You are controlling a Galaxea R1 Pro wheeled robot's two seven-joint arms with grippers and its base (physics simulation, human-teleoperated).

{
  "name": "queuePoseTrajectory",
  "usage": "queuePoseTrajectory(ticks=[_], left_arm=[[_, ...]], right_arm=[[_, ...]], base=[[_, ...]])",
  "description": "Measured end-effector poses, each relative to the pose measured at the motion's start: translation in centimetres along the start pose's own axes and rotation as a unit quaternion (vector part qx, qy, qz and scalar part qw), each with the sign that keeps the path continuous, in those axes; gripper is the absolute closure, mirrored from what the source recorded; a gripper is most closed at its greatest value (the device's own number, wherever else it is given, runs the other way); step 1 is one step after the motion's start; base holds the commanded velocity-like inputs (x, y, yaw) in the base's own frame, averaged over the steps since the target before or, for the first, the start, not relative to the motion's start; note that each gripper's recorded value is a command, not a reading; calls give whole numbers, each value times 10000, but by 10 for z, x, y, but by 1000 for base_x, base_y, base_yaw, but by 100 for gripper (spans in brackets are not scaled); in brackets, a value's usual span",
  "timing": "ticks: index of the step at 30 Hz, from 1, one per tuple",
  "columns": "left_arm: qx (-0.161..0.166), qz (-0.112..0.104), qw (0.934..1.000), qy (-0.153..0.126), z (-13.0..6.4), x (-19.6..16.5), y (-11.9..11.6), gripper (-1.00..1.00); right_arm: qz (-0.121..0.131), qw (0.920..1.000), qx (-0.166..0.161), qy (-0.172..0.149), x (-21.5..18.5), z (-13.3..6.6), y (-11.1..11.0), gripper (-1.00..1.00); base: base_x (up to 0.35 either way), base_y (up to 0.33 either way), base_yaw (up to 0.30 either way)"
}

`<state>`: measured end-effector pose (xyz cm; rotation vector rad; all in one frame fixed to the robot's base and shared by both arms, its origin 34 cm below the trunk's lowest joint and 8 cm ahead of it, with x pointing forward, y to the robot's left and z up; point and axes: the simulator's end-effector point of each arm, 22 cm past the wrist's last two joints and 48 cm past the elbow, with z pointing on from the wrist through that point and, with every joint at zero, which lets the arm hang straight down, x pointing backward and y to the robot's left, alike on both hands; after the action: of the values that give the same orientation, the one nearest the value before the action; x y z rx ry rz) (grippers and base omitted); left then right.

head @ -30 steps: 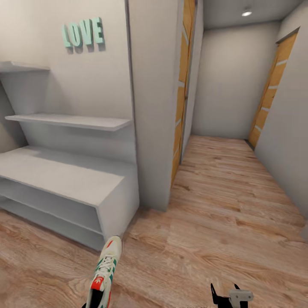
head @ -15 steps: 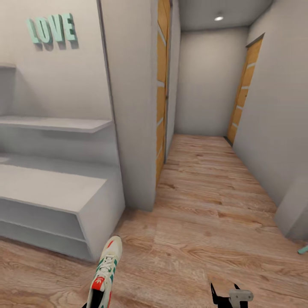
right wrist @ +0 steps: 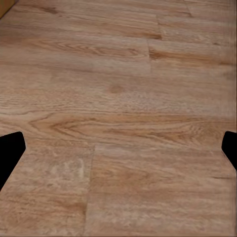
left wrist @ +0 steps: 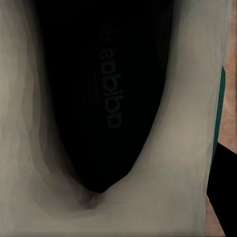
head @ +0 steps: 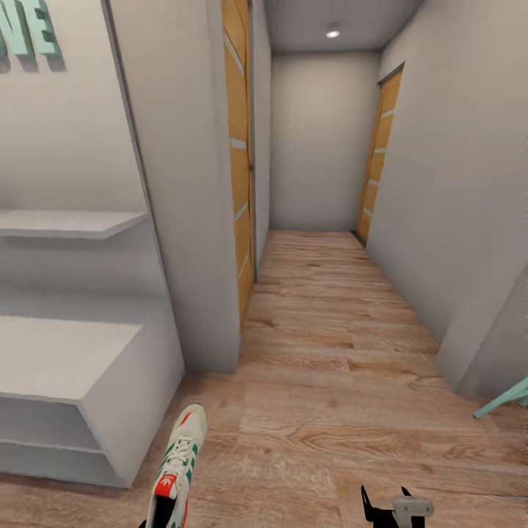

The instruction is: Pick up the two gym shoes and the two sandals from the corridor floor and place them onto the hallstand (shoe rack) in the corridor, making sure they are on the rack and not on the floor. Arrange them so the two gym shoes are next to each other and the two sandals are next to each other.

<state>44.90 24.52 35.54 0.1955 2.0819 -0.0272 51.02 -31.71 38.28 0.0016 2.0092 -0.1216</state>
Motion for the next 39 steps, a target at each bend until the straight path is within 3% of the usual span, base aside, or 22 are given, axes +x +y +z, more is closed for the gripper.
queuePoseTrajectory(ticks=[21,39], left_arm=[[-6,-3,10000,-7,0,0,0,100],[-7,-4,10000,-7,0,0,0,100]], right_arm=[[0,10000,2,0,0,0,0,-100],[-17,10000,-23,0,0,0,0,-100]], base=[[333,18,-254],[337,3,-15]])
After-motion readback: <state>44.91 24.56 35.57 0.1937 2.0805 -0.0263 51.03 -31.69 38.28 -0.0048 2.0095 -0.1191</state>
